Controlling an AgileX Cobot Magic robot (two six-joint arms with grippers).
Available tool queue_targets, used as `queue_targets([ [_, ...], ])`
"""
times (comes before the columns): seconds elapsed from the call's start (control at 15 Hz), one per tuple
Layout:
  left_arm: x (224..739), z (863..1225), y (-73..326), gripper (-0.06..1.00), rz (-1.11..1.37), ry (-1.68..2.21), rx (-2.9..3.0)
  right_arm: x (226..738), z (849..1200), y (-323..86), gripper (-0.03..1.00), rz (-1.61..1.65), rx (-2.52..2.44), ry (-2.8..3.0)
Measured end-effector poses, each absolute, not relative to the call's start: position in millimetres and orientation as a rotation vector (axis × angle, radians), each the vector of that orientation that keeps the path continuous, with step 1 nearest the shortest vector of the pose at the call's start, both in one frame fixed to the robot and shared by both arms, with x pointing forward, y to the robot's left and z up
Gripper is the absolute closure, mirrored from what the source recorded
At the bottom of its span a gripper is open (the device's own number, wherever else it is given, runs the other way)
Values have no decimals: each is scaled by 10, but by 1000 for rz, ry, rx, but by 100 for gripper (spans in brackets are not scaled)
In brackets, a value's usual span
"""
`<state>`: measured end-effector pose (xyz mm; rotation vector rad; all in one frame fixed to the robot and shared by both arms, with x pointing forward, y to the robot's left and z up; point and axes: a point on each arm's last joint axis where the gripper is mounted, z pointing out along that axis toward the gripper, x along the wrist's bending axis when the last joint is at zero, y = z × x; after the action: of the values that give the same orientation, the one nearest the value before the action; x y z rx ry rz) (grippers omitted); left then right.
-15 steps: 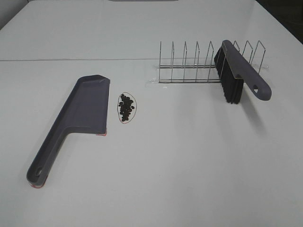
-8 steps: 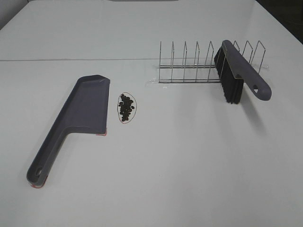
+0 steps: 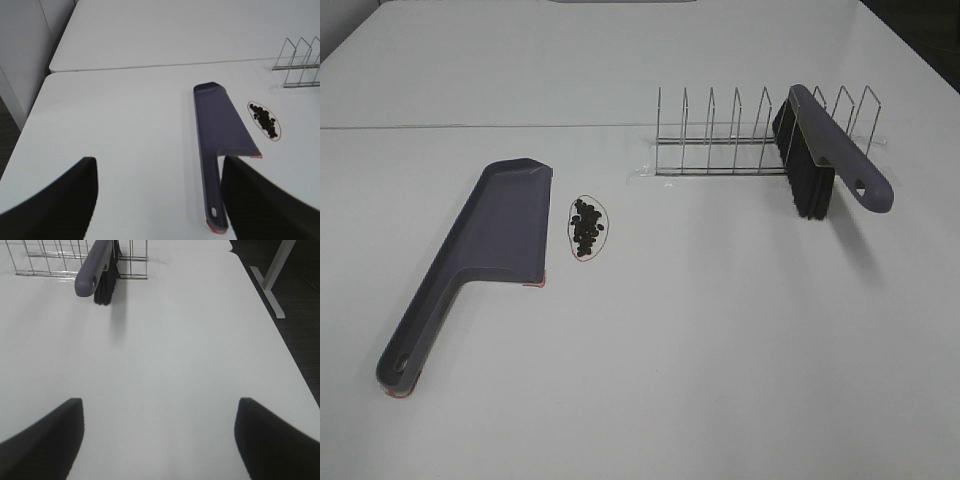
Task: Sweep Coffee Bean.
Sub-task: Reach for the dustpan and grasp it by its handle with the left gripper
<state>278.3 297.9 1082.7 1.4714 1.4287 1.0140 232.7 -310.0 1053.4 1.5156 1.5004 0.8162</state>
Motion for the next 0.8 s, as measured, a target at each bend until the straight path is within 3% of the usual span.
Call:
queue_targets([
  [0.27,3714,10695,2993,29,839,1605,1558,2327,10534,-3100,17,816,1516,1500],
  [0.6,4423,10473,2997,29,587,1822,1750,2327,10534,-3100,17,816,1516,1500],
  [0.8,4989,10372,2955,29,307,1971,1847,2327,10534,-3100,17,816,1516,1500],
])
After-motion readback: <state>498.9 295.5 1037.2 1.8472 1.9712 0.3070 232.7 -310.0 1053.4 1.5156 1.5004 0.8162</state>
